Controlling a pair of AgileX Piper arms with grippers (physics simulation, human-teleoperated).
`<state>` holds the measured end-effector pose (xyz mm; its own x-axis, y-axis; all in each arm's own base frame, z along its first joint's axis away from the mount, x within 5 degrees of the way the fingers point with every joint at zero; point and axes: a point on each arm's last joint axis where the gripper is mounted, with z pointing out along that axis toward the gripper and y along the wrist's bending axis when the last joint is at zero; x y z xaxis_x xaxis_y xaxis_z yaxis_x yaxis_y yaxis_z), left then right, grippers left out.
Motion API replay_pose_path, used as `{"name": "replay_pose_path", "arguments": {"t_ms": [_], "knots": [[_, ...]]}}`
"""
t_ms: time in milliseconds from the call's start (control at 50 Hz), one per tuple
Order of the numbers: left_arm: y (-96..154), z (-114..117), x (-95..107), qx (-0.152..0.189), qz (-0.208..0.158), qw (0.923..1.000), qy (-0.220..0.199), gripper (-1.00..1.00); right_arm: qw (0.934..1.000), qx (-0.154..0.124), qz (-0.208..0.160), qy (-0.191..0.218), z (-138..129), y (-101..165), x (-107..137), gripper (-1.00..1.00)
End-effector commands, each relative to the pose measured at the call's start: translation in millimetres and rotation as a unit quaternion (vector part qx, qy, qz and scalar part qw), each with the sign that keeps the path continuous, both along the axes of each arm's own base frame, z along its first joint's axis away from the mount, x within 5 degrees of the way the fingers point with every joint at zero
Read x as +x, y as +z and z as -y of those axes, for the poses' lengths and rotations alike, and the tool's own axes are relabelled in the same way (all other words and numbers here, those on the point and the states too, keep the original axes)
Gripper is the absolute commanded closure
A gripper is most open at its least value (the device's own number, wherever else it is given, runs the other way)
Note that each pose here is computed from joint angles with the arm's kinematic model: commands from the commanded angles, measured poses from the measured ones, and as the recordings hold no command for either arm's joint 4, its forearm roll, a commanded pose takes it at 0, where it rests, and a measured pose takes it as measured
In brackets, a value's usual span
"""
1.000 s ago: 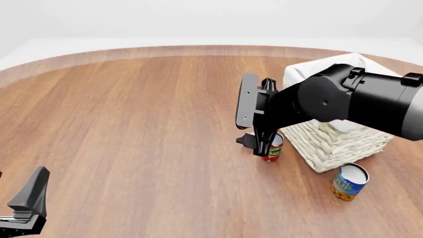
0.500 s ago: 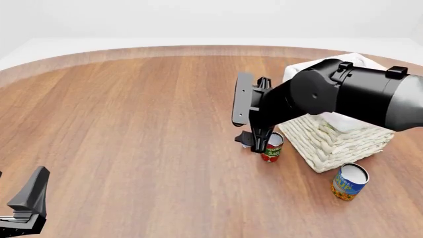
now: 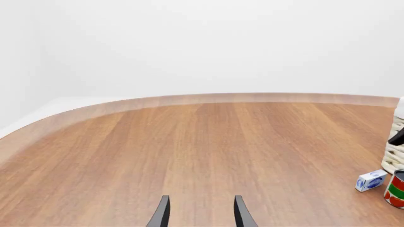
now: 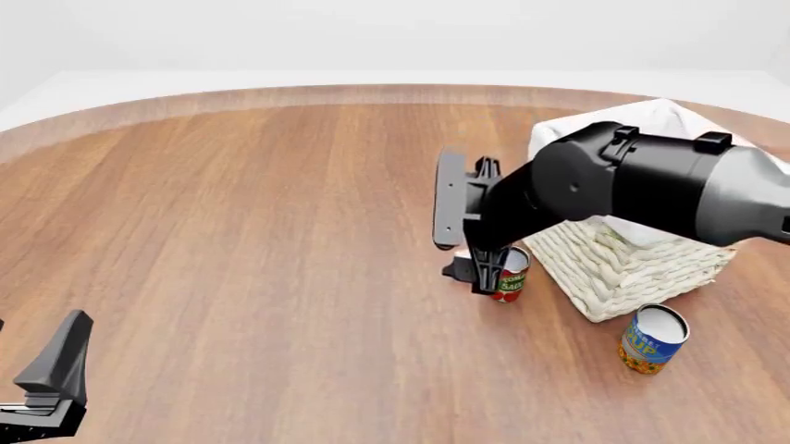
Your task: Pick up the alphabet soup and the cream cheese box, and put them in the basket.
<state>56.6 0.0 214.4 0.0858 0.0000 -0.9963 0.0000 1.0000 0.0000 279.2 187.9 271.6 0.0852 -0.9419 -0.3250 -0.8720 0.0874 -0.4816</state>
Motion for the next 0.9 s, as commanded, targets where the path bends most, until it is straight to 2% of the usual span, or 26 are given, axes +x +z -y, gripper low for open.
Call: {"name": "replay_pose_path", "arguments": {"t_ms": [20,900], "knots": [[0.0,0.0,0.0,0.000,0.000,1.0000,0.000,-1.00,0.9999,-0.012,-0.002,0.010,0.2,-7.8,4.0,-1.00],[0.0,0.0,0.0,0.000,0.000,1.0000,0.000,-1.00,0.9993,-0.034,-0.013,0.007,-0.5,-34.1,34.9,-1.00]]}}
